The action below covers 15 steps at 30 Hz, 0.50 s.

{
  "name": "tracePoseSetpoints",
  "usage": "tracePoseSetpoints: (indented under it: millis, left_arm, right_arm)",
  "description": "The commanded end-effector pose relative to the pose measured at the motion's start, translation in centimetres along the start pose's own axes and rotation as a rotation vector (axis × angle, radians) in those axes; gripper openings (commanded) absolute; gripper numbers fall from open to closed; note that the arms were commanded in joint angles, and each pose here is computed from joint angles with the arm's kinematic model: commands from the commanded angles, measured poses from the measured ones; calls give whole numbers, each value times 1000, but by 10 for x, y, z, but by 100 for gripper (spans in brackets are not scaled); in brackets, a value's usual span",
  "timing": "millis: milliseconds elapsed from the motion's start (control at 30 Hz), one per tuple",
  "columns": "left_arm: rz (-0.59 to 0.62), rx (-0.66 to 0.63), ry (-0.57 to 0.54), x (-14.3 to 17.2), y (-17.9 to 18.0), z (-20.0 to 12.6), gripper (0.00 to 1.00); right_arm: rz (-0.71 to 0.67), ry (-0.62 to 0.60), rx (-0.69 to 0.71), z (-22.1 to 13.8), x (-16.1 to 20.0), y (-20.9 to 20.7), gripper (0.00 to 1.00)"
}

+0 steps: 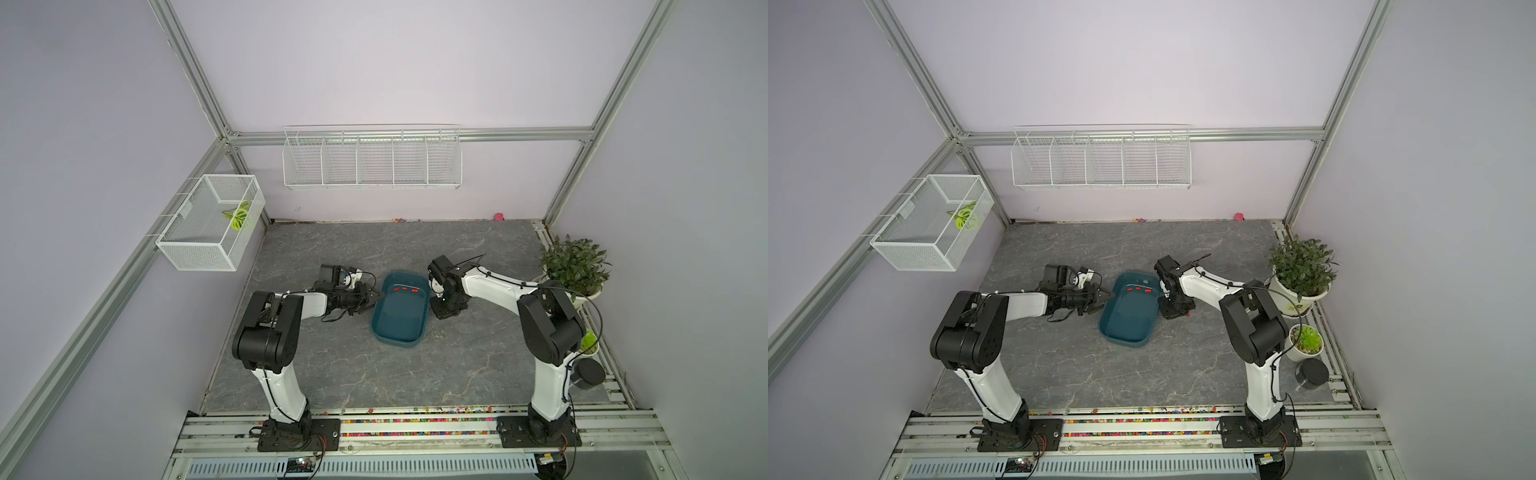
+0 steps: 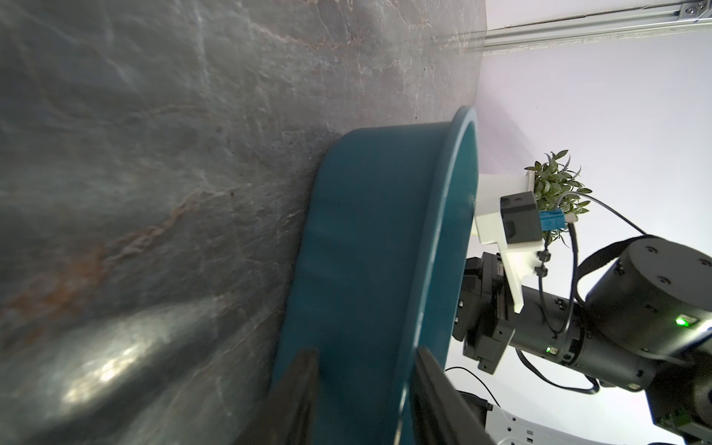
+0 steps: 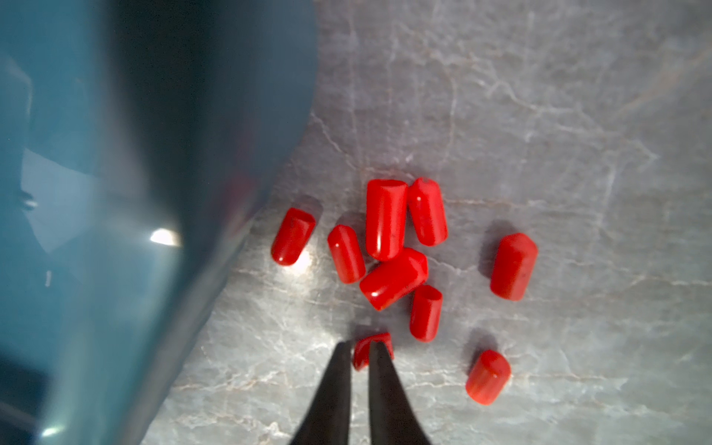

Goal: Take the screw protection sleeves out of the storage box
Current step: Place the screw protection sleeve at the center of the board.

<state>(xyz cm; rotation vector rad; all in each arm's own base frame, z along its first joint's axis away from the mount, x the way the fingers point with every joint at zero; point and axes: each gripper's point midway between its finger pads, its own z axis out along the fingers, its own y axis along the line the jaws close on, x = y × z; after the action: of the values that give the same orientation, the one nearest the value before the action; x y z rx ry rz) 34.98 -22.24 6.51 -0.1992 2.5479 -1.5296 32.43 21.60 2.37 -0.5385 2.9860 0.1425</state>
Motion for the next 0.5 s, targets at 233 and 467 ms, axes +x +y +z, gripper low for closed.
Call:
tracePoseSetpoints:
  millis: [233, 467]
  left_arm:
    - [30, -8, 2, -3, -1, 4, 45]
    - [31, -9, 3, -3, -1, 4, 45]
  right_arm:
    - [1, -48, -5, -23, -7, -1, 28]
    - [5, -115, -10, -52, -12, 0, 33]
